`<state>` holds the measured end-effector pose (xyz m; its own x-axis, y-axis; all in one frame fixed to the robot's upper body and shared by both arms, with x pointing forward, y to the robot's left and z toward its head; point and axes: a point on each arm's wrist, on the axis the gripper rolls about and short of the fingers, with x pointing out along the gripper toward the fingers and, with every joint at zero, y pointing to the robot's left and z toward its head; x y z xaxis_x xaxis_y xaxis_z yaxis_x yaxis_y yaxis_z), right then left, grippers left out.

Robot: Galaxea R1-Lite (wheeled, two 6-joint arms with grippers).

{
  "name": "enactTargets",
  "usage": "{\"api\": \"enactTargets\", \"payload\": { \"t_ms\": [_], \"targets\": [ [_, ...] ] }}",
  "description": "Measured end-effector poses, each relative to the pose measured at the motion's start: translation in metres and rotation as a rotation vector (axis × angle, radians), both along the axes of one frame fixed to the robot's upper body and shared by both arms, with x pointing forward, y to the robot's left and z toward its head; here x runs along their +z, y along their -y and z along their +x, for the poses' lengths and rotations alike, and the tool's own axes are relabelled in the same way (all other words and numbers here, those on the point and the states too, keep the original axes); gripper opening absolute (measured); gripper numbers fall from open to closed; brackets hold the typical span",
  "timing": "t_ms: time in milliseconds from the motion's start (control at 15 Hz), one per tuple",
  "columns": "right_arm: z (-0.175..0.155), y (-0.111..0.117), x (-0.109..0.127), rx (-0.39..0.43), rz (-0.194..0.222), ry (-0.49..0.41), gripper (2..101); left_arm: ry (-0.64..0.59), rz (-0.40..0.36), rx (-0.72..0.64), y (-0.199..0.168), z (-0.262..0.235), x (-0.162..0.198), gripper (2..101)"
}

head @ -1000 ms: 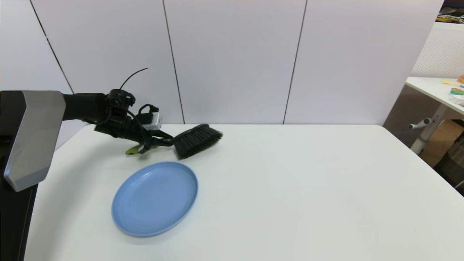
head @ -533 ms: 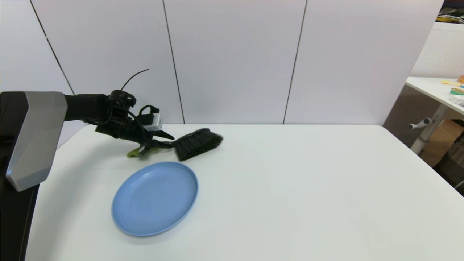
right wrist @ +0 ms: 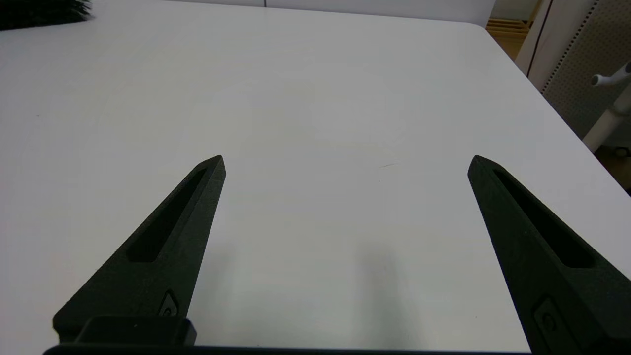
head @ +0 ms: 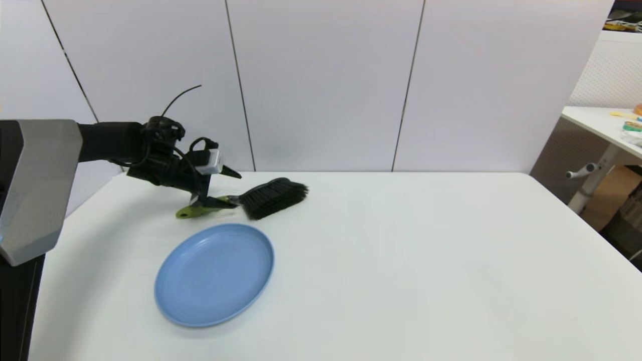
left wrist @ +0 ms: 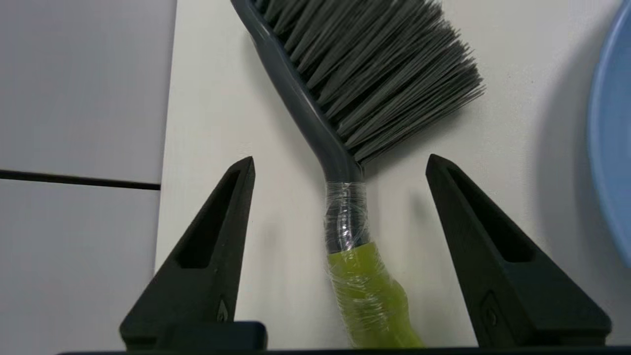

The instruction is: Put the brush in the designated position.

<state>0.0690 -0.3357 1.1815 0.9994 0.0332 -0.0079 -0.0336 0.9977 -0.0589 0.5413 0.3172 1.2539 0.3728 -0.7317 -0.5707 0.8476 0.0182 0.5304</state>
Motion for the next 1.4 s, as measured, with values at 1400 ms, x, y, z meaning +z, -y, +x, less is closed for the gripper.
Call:
{"api": "enactTargets", "payload": {
  "t_ms": [1400],
  "targets": [
    [0.000, 0.000, 0.000, 0.000, 0.000, 0.000, 97.3, -0.014, -0.466, 0.920, -0.009, -0.438, 0.131, 96.1]
  ]
}}
